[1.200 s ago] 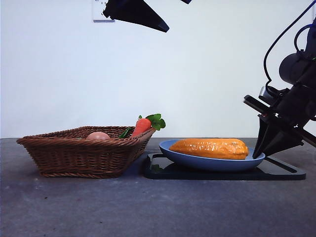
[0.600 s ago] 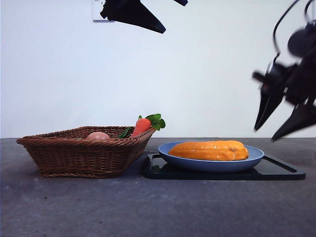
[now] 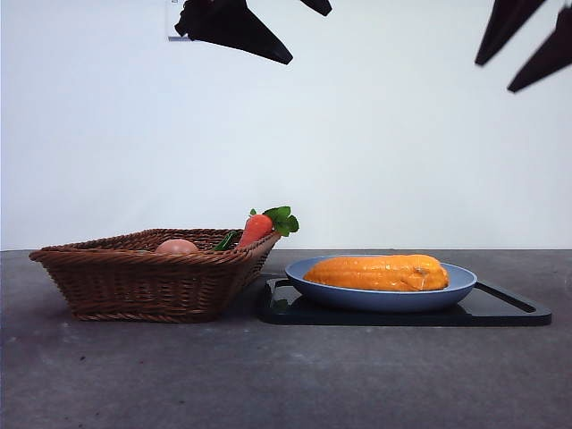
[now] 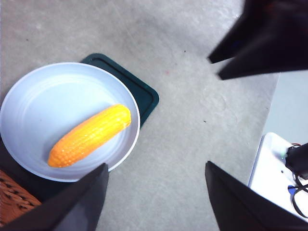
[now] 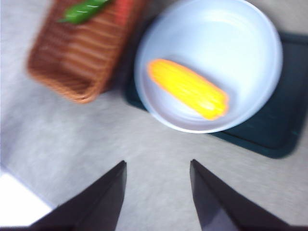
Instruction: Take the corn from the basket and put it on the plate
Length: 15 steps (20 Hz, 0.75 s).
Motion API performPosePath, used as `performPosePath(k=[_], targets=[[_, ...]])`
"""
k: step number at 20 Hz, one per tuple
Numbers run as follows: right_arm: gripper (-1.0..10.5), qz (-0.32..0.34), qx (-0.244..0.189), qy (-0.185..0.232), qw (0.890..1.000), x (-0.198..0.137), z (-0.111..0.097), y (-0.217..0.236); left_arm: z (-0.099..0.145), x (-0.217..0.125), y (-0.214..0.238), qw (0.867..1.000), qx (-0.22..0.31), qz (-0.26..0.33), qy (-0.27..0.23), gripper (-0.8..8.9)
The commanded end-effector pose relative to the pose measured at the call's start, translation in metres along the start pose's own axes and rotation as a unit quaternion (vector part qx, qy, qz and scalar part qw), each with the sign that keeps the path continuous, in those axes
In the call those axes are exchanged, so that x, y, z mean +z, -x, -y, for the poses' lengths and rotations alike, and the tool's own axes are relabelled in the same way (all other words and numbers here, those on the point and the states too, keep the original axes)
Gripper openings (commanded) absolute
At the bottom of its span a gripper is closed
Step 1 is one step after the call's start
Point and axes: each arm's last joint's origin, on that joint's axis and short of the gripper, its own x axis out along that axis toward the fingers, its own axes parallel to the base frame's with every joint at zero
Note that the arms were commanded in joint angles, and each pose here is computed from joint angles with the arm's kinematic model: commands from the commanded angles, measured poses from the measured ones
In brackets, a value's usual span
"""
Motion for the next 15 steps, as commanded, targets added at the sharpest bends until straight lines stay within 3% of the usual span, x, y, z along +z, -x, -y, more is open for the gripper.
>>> performPosePath(k=[1,5,9,11,15], targets=[[2.2,-0.010,0.007,0.029,1.000,-0.010,-0.011,-0.003,0.003,0.005,0.003,1.000,-0.003,0.008,-0.007,3.25],[1.8,-0.042,0.007,0.044,0.998,-0.029,-0.017,-0.018,0.003,0.004,0.003,1.000,-0.004,0.000,-0.002,2.89],[0.3,-0.060,0.014,0.049,0.997,-0.043,-0.012,-0.038,0.003,0.002,0.003,1.000,-0.004,-0.009,0.002,0.98],[0.0,-0.065,0.015,0.051,0.996,-0.047,-0.011,-0.044,0.003,0.001,0.003,1.000,-0.004,-0.013,0.004,0.02],[0.0,-0.063,0.017,0.053,0.996,-0.048,-0.010,-0.046,0.003,0.001,0.003,1.000,-0.004,-0.012,0.004,0.04]])
